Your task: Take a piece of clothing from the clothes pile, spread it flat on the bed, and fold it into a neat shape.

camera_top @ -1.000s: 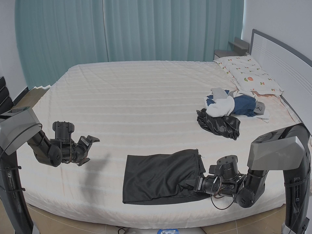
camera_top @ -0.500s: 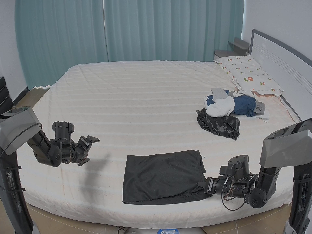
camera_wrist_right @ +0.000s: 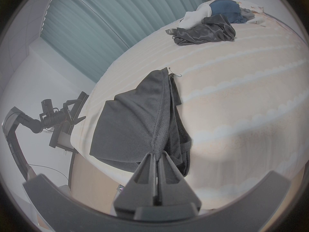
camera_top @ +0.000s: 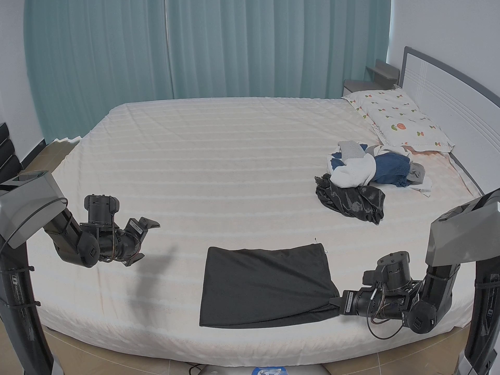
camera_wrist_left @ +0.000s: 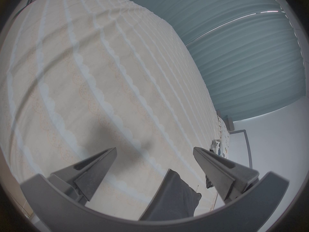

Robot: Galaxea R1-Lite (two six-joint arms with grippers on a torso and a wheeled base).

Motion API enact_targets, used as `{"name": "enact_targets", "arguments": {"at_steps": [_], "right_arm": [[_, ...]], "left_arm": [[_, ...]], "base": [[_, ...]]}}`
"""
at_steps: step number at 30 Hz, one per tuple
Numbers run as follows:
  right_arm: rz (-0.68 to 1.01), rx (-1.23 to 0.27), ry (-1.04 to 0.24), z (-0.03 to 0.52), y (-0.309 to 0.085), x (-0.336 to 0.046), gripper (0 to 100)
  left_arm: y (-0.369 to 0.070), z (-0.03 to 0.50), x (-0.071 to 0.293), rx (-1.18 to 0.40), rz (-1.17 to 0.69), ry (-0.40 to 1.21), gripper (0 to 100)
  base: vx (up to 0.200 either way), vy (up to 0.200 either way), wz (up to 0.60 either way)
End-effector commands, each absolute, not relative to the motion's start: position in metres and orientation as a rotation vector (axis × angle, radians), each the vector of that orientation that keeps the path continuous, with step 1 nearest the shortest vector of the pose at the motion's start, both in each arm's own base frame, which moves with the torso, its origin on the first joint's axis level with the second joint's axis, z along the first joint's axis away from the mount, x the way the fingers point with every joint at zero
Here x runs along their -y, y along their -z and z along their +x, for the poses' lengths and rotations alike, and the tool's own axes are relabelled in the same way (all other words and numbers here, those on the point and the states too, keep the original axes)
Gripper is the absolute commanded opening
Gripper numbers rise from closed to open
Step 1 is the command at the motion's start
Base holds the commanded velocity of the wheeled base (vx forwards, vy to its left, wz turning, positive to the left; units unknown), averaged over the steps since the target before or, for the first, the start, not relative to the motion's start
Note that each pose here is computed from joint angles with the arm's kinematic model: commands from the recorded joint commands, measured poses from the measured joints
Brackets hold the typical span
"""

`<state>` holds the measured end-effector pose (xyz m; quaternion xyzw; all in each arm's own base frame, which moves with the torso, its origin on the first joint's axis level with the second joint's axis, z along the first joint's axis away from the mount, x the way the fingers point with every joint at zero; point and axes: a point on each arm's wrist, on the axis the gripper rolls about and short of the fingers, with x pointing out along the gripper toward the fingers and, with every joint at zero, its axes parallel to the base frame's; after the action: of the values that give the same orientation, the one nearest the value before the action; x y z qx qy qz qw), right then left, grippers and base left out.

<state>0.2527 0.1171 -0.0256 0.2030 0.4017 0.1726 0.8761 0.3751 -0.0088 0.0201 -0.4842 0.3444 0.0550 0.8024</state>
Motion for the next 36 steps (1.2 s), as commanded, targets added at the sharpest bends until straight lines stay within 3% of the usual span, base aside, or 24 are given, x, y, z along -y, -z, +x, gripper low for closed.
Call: {"name": "enact_targets", "arguments": {"at_steps": [1,2,7,15,22,27,36], "right_arm": [[0.421,-0.852,-0.357,0.252,0.029,-0.117,0],[0.418,-0.862,-0.355,0.252,0.032,-0.117,100],[0.405,-0.854,-0.355,0.255,0.035,-0.115,100],[0.494,-0.643,-0.332,0.312,0.006,-0.104,100],[0.699,-0.653,-0.273,0.368,0.024,-0.119,100],[0.789,-0.686,-0.294,0.379,0.034,-0.122,100],[0.805,-0.691,-0.313,0.387,0.032,-0.123,100]], "left_arm": [[-0.02,0.375,0.009,-0.738,-1.038,-0.118,100],[-0.02,0.375,0.009,-0.738,-1.038,-0.118,100],[-0.02,0.375,0.009,-0.738,-1.038,-0.118,100],[-0.02,0.375,0.009,-0.738,-1.038,-0.118,100],[-0.021,0.376,0.009,-0.736,-1.04,-0.115,100],[-0.021,0.376,0.009,-0.736,-1.04,-0.115,100],[-0.021,0.376,0.009,-0.736,-1.04,-0.115,100]], "base": [[0.0,0.0,0.0],[0.0,0.0,0.0],[0.0,0.0,0.0],[0.0,0.0,0.0],[0.0,0.0,0.0],[0.0,0.0,0.0],[0.0,0.0,0.0]]}}
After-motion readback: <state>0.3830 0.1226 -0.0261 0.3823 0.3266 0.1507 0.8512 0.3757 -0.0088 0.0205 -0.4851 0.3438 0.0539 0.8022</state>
